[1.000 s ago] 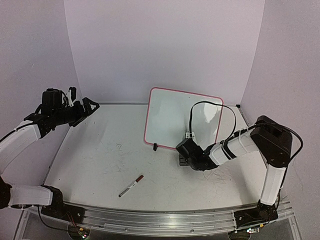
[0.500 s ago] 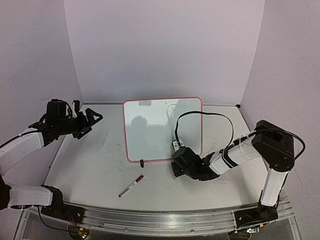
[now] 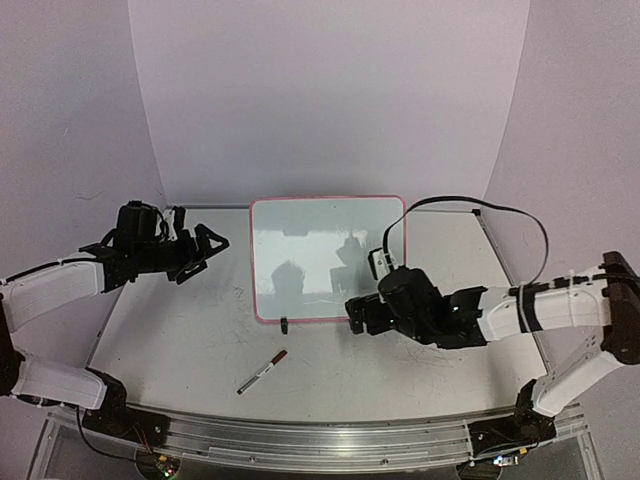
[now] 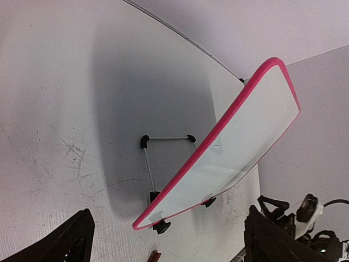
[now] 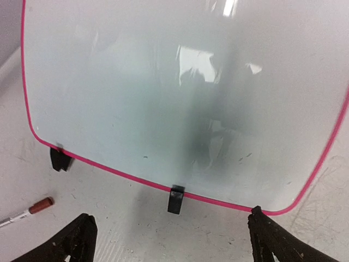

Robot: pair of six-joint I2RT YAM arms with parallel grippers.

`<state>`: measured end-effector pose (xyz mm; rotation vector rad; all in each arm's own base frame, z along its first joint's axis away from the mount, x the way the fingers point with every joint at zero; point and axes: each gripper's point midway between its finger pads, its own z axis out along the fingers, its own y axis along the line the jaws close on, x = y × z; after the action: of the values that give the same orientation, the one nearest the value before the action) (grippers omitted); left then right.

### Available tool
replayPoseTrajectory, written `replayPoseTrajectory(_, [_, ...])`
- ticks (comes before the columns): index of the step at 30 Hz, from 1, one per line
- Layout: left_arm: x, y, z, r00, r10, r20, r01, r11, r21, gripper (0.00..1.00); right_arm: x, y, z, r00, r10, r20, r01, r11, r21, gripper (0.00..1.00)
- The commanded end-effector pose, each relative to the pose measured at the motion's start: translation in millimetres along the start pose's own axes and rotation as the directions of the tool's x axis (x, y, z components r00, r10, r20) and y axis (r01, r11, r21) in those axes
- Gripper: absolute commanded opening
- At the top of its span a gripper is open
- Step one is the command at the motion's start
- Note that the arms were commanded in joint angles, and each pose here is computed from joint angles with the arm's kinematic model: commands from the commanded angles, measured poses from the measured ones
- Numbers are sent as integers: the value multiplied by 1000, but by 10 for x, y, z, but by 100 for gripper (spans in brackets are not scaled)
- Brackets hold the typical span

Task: Write a sentence on the whiteboard
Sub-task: Move the whiteboard to the center of the board, then adjust the whiteboard at the center of the board.

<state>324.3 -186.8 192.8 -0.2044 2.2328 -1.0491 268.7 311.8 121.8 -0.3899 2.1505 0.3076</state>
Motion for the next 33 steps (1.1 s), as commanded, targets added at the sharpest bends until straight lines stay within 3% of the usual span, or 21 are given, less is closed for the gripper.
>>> replayPoseTrajectory(1, [-84,-105,119,999,14,29,-15,1000,27,96,-170,-707,-236,998,57,16,-58,990,129,98])
replayPoseTrajectory(6, [-12,-60,302,1000,13,-1,-13,1000,13,96,-403,-1567,-176,988,149,42,-155,965,213,98])
replayPoseTrajectory(12, [65,-10,565,998,49,-49,-49,999,-1,90,-402,-2162,164,985,170,-23,-158,950,269,98])
replayPoseTrajectory(15, [86,77,607,998,49,-50,-50,998,-30,90,-479,-2191,302,993,114,-22,-103,955,277,98])
replayPoseTrajectory(21, [131,110,639,996,61,-68,-63,998,-30,91,-547,-1969,602,999,52,-2,-52,988,145,98])
replayPoseTrajectory(29, [198,225,616,998,25,-60,-28,998,-59,90,-674,-1267,745,999,-28,34,30,999,-36,98])
replayPoseTrajectory(33, [193,243,594,999,19,-49,-22,997,-68,89,-617,-1504,651,999,42,32,-45,995,94,98])
